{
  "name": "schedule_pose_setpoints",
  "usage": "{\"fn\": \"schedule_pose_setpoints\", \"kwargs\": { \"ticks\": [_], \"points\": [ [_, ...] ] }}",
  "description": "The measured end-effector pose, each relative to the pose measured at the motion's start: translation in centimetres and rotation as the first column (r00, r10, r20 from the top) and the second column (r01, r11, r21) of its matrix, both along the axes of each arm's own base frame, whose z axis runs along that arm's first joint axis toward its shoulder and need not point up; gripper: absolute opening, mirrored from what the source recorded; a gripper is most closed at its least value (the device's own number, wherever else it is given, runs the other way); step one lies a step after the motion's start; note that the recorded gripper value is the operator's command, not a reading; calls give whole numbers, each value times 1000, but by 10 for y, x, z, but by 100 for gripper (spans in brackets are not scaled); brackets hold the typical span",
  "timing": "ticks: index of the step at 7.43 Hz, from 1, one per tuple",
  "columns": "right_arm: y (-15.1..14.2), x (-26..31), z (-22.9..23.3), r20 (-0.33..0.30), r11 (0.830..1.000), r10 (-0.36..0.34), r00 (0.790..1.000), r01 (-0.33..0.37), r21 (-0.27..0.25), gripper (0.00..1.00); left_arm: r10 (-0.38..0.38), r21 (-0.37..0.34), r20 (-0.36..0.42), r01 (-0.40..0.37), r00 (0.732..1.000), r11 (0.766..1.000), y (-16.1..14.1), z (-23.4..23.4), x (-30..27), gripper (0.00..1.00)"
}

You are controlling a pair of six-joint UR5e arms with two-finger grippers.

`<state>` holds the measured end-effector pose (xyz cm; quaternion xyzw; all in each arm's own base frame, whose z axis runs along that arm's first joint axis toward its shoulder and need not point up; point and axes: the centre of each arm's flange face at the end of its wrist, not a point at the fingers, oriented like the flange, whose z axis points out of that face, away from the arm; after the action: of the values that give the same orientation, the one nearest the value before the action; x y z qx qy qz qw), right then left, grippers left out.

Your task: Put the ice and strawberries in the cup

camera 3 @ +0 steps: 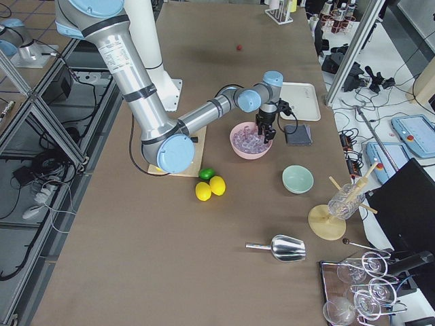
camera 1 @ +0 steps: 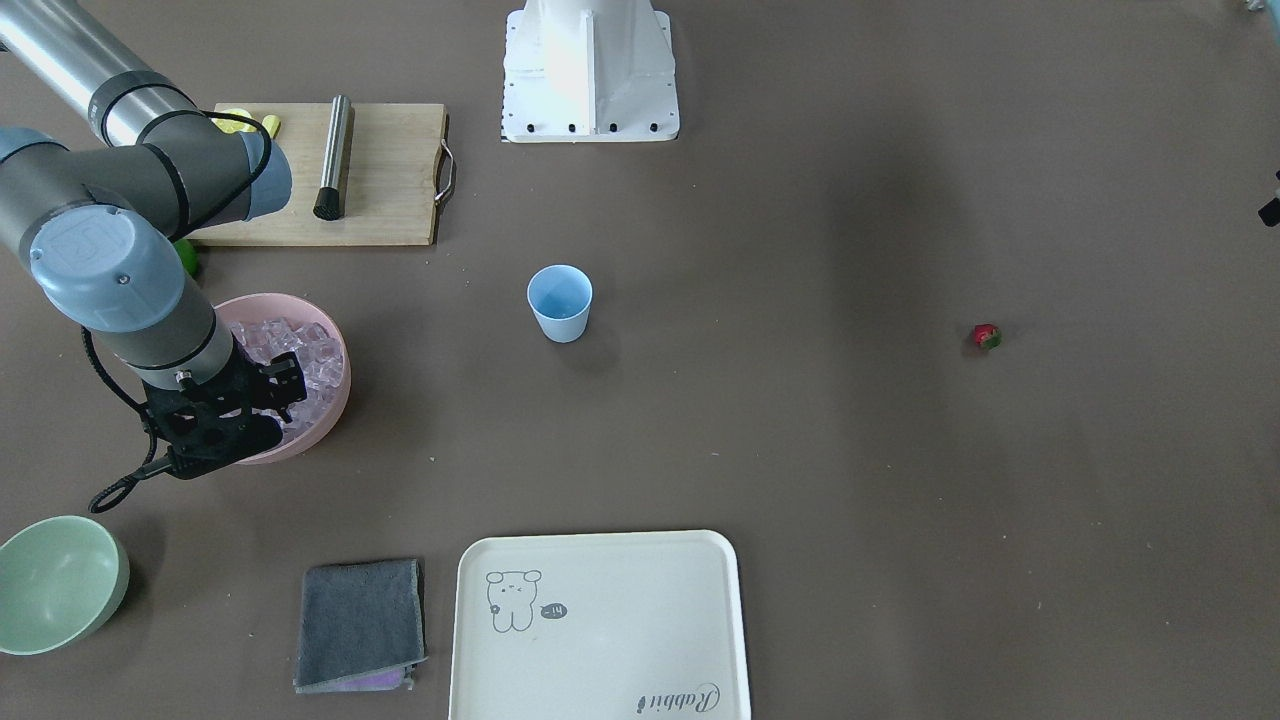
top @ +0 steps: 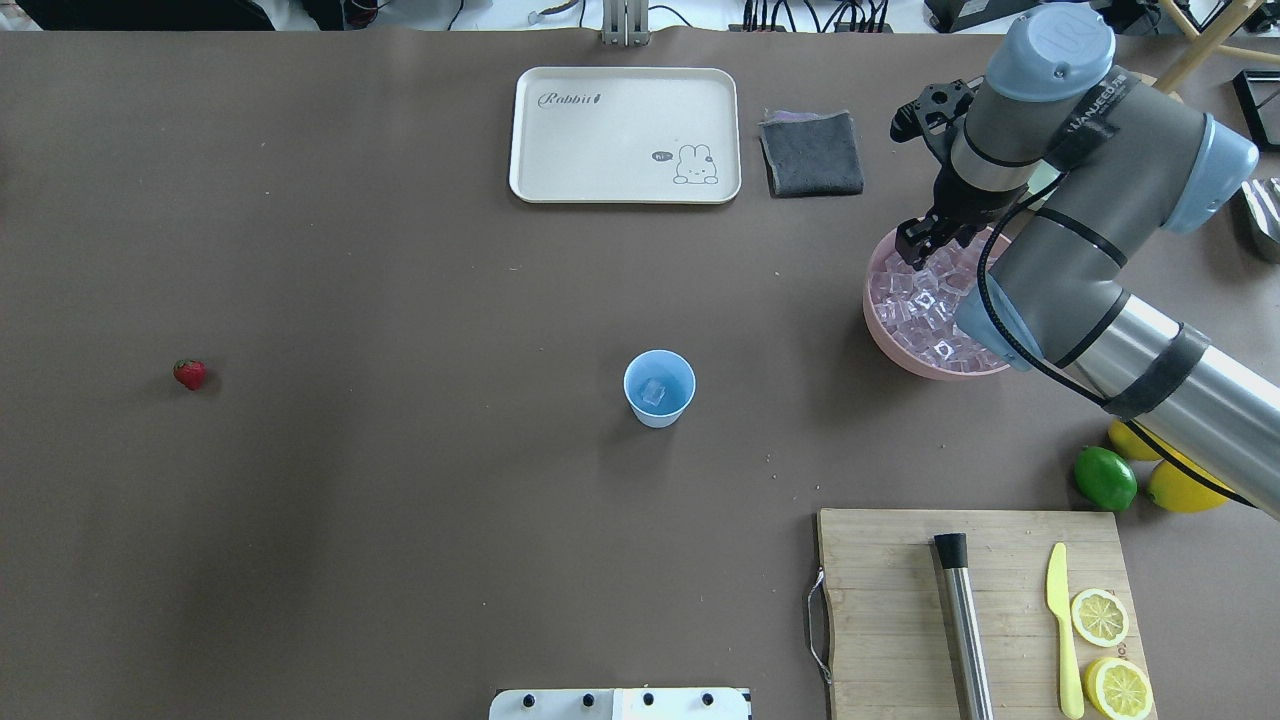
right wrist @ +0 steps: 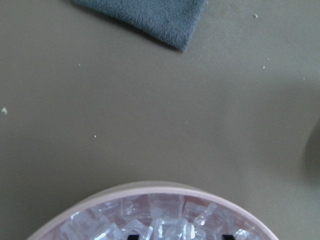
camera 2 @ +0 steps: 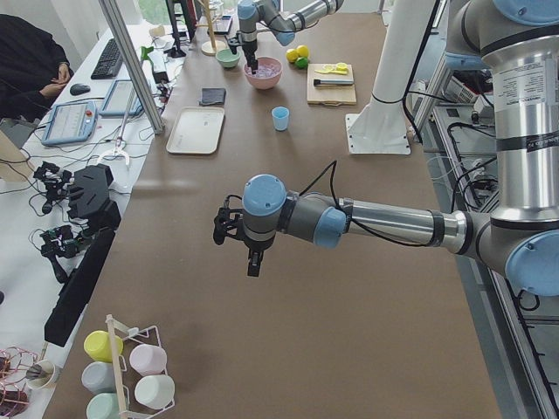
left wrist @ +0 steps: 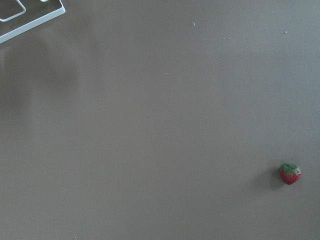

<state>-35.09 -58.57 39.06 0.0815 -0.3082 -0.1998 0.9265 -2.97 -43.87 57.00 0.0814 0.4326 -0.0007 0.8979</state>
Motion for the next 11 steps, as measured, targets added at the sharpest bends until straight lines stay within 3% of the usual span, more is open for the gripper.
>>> {"fn": "schedule_pose_setpoints", "kwargs": {
  "ticks": [1,8,11],
  "points": [
    [1,1,0,1,1000,0,1000,0,0,0,-3,0,0,3,1000,1000,1,0,-1,98],
    [0,22,-22,61,1000,4,998,-3,-7,0,-15,-3,-1,15,1000,1000,2,2,-7,98],
    [23,42,-91,125,996,68,990,-61,-64,0,-15,-8,-1,15,1000,1000,2,4,-7,98]
  ]
}}
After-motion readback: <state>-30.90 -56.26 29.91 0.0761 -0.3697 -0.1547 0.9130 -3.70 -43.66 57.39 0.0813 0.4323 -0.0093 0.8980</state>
